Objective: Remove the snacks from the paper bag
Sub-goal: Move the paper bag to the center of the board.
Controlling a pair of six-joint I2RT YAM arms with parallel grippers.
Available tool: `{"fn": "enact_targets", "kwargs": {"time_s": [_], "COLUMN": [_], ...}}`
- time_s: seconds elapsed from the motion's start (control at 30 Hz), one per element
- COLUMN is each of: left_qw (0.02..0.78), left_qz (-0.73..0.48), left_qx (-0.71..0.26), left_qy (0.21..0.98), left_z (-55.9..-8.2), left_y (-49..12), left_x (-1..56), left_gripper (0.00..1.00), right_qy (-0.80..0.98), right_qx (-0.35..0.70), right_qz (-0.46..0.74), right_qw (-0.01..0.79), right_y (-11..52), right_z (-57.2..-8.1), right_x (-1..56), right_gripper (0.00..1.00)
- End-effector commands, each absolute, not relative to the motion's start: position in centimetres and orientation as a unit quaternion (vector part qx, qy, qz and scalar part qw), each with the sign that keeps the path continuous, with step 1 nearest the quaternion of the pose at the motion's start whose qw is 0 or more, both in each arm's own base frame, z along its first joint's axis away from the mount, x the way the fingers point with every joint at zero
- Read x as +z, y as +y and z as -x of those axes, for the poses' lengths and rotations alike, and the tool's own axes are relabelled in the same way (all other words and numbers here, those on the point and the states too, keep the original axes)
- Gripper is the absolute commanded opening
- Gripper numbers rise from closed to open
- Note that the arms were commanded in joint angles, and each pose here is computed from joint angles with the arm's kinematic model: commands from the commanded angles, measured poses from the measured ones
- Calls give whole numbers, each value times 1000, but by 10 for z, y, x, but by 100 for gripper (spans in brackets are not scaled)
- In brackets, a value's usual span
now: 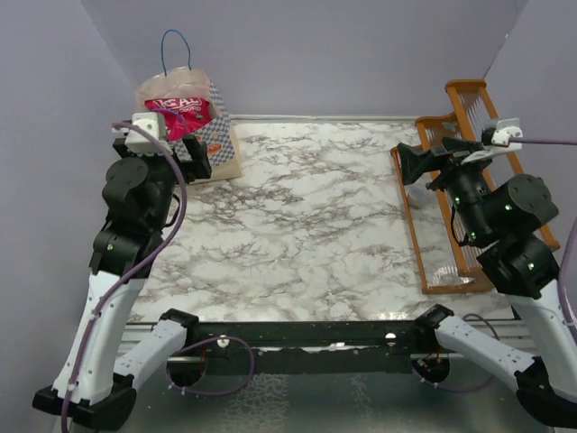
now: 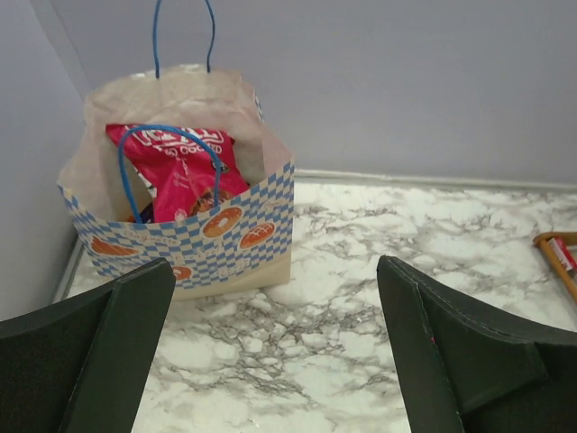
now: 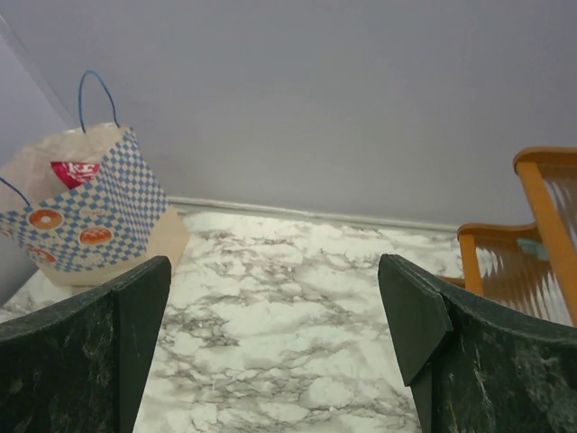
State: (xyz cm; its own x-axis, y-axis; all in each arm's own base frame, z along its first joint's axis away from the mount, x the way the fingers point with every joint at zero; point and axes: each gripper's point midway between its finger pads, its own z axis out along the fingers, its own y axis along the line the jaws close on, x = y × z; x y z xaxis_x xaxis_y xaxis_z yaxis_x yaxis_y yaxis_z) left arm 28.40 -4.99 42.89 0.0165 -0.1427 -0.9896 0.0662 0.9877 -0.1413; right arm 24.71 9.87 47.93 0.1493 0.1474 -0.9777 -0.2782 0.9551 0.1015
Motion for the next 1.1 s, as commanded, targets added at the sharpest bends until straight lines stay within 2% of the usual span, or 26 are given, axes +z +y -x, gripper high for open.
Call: {"fn": "enact_targets", "kwargs": {"time_s": [0.0, 0.33, 0.47, 0.7, 0.77, 1.07], "left_qw": [689, 615, 600, 598, 593, 591], "left_qz": [13, 12, 68, 218, 275, 414], "left_qx": [-87, -111, -123, -97, -100, -178], "left_qy": [719, 781, 787, 766, 750, 669], "left_z": [-310, -357, -371, -391, -394, -411], "left_y": [-69, -86, -67, -11, 3, 15], "left_x": [410, 366, 362, 378, 382, 408], "left_gripper": [99, 99, 99, 99, 96, 90], "right_qy": [670, 705, 716, 706, 705, 701], "right_qx": [159, 212, 225, 252, 256, 256], "right_qz": [52, 117, 130, 143, 145, 141], "right_qw": [723, 667, 648, 646, 645, 650], "right_y": [115, 155, 161, 170, 171, 169], "right_z": [-270, -294, -294, -289, -289, -286], "right_x": [450, 394, 380, 381, 382, 384], "right_gripper": [99, 99, 99, 99, 99, 99]}}
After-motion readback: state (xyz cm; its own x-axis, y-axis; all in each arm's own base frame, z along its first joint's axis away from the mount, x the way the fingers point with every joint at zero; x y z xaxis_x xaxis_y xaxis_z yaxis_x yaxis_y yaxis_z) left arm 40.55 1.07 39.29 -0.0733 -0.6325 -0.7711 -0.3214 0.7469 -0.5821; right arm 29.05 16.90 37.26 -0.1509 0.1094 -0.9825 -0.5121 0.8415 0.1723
